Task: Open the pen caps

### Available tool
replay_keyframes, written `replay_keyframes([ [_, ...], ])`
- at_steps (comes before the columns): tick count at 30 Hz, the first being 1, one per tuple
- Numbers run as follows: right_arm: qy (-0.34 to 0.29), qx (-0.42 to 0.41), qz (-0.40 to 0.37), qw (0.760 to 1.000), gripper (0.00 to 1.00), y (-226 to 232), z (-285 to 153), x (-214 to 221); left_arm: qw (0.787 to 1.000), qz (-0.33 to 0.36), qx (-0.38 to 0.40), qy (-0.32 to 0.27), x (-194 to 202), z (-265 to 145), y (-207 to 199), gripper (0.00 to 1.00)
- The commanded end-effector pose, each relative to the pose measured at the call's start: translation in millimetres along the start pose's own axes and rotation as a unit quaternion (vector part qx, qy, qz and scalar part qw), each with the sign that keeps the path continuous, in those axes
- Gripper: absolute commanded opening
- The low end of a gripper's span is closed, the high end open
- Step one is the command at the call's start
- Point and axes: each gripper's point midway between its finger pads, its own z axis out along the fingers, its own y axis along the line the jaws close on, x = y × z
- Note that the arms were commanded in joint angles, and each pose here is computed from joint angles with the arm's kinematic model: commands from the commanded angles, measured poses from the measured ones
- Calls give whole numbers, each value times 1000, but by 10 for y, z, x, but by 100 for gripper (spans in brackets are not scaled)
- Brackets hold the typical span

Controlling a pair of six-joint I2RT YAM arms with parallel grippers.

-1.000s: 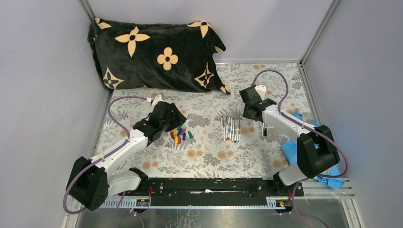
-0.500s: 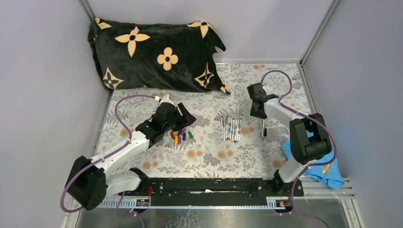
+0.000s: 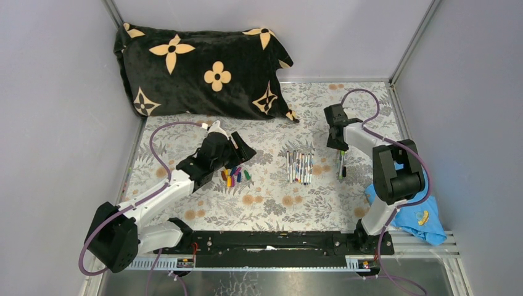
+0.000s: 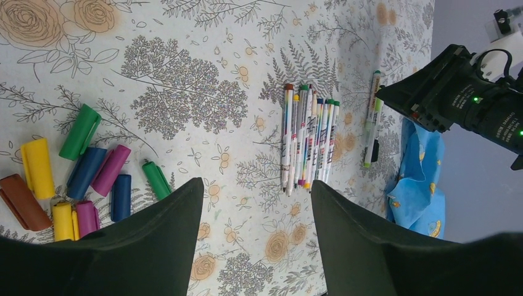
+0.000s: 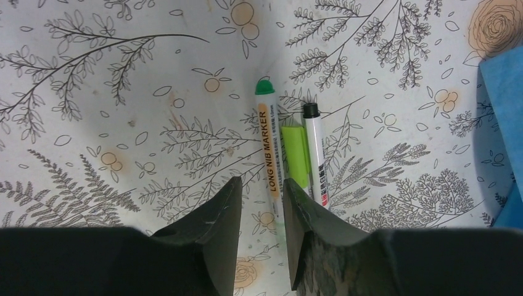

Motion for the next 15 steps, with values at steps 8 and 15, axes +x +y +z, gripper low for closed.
replay_keyframes([
  [8, -6, -17, 4, 1000, 37, 53, 67, -205, 999, 14, 31, -14, -52, 36, -127, 71],
  [15, 3, -15, 6, 1000, 37, 22, 151, -140, 999, 13, 31, -14, -50, 51, -125, 71],
])
